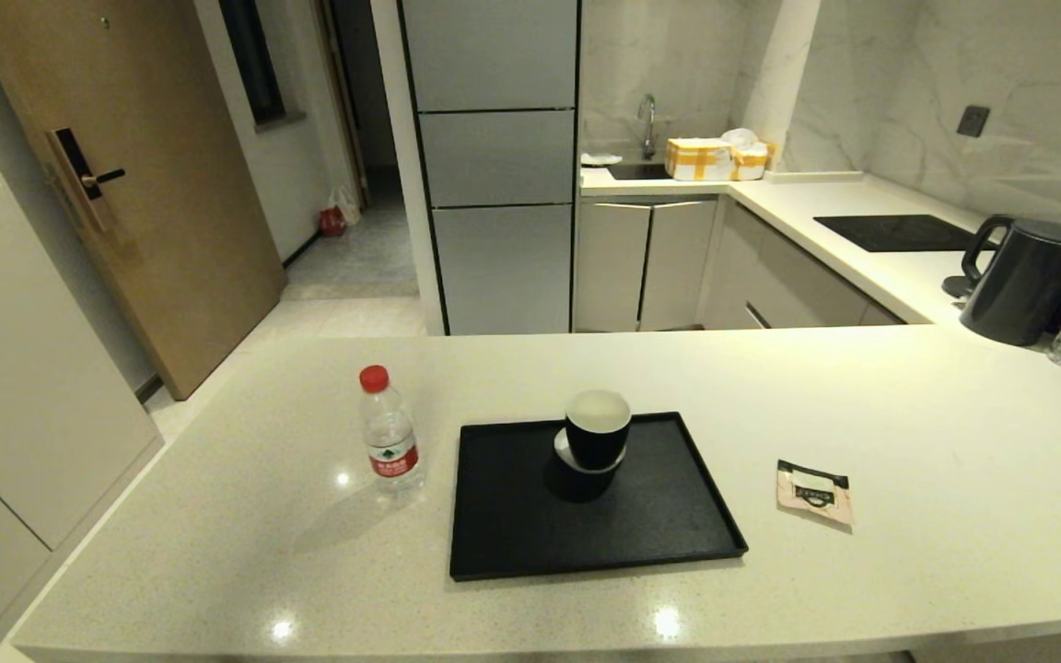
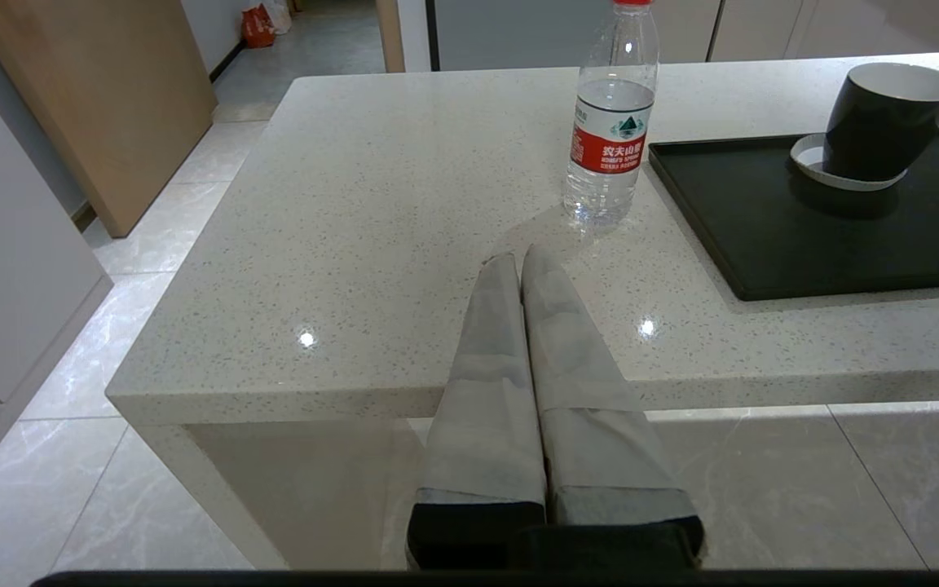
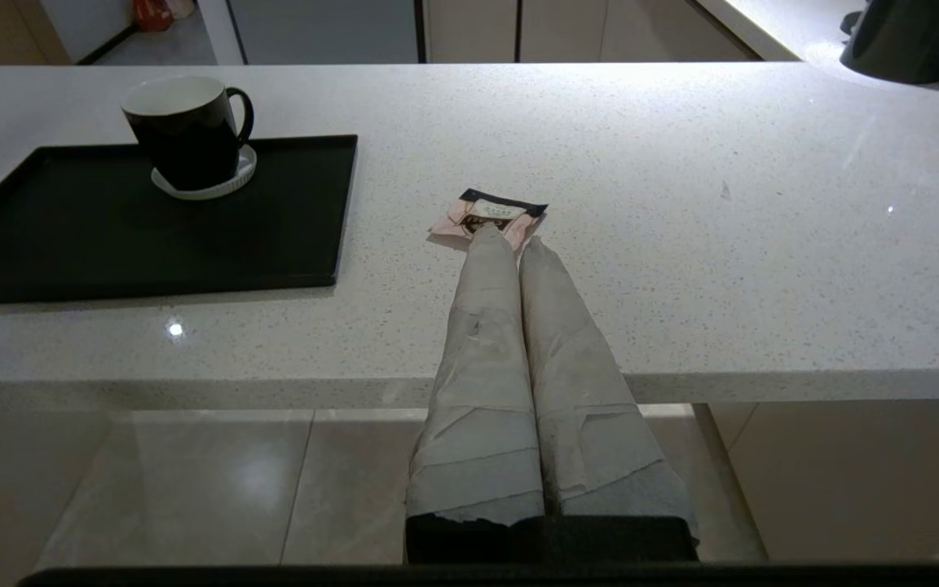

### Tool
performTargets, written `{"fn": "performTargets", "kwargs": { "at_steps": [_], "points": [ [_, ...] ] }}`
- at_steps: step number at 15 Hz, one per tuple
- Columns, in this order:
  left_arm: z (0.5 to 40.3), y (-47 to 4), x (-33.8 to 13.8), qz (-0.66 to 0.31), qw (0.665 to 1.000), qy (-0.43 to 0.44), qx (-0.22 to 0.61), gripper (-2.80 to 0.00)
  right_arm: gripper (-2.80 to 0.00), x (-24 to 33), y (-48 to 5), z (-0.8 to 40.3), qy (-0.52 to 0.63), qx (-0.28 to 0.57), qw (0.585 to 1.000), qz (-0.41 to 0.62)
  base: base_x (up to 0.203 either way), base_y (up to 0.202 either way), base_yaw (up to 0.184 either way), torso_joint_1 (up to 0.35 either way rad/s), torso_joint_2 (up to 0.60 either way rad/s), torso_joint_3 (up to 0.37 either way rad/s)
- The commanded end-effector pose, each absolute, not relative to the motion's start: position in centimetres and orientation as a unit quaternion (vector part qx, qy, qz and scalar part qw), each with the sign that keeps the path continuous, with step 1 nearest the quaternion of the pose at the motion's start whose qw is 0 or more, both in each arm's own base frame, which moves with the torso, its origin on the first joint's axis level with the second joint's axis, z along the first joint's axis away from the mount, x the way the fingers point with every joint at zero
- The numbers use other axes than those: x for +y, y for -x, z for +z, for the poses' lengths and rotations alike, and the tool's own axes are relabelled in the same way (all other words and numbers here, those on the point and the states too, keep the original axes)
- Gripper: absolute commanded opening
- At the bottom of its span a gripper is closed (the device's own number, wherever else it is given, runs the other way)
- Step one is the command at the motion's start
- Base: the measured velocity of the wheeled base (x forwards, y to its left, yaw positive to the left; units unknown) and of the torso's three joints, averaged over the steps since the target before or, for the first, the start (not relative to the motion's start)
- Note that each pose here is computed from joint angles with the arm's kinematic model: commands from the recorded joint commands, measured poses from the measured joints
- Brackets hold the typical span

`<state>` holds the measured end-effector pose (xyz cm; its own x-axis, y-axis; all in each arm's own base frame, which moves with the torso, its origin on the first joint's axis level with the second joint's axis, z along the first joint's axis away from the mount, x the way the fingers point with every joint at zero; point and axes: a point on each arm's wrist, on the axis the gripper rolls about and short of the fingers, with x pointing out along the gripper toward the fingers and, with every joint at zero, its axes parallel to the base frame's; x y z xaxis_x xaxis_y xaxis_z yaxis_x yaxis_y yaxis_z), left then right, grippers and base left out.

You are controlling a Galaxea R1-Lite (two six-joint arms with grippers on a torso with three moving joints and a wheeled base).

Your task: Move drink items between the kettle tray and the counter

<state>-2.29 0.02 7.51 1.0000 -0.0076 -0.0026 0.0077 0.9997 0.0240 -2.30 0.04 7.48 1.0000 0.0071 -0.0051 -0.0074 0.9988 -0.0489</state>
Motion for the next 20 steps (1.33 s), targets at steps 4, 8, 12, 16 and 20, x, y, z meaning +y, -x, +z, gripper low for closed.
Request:
{"fn": "performTargets", "kwargs": {
  "at_steps": [4,8,12,16,20],
  "points": [
    [7.50,2.28,0.03,-0.005,1.000,-0.012,0.002,-2.80,-2.80,0.03,2.27,7.43,0.015,0.005,1.000,0.000,0.000,0.000,0.000,0.000,0.00,0.000],
    [7.50,2.28,0.02,-0.004,1.000,-0.012,0.002,-2.80,-2.80,0.03,2.27,7.44,0.016,0.004,1.000,0.001,0.000,0.000,0.000,0.000,0.00,0.000],
    [7.50,2.28,0.03,-0.005,1.000,-0.012,0.002,-2.80,-2.80,0.03,2.27,7.44,0.016,0.004,1.000,0.001,0.000,0.000,0.000,0.000,0.00,0.000],
    [7.50,2.28,0.03,-0.005,1.000,-0.012,0.002,-2.80,-2.80,0.03,2.27,7.44,0.016,0.004,1.000,0.001,0.000,0.000,0.000,0.000,0.00,0.000],
    [7.49,2.28,0.02,-0.004,1.000,-0.012,0.003,-2.80,-2.80,0.03,2.27,7.44,0.017,0.004,1.000,0.001,0.000,0.000,0.000,0.000,0.00,0.000]
  ]
}}
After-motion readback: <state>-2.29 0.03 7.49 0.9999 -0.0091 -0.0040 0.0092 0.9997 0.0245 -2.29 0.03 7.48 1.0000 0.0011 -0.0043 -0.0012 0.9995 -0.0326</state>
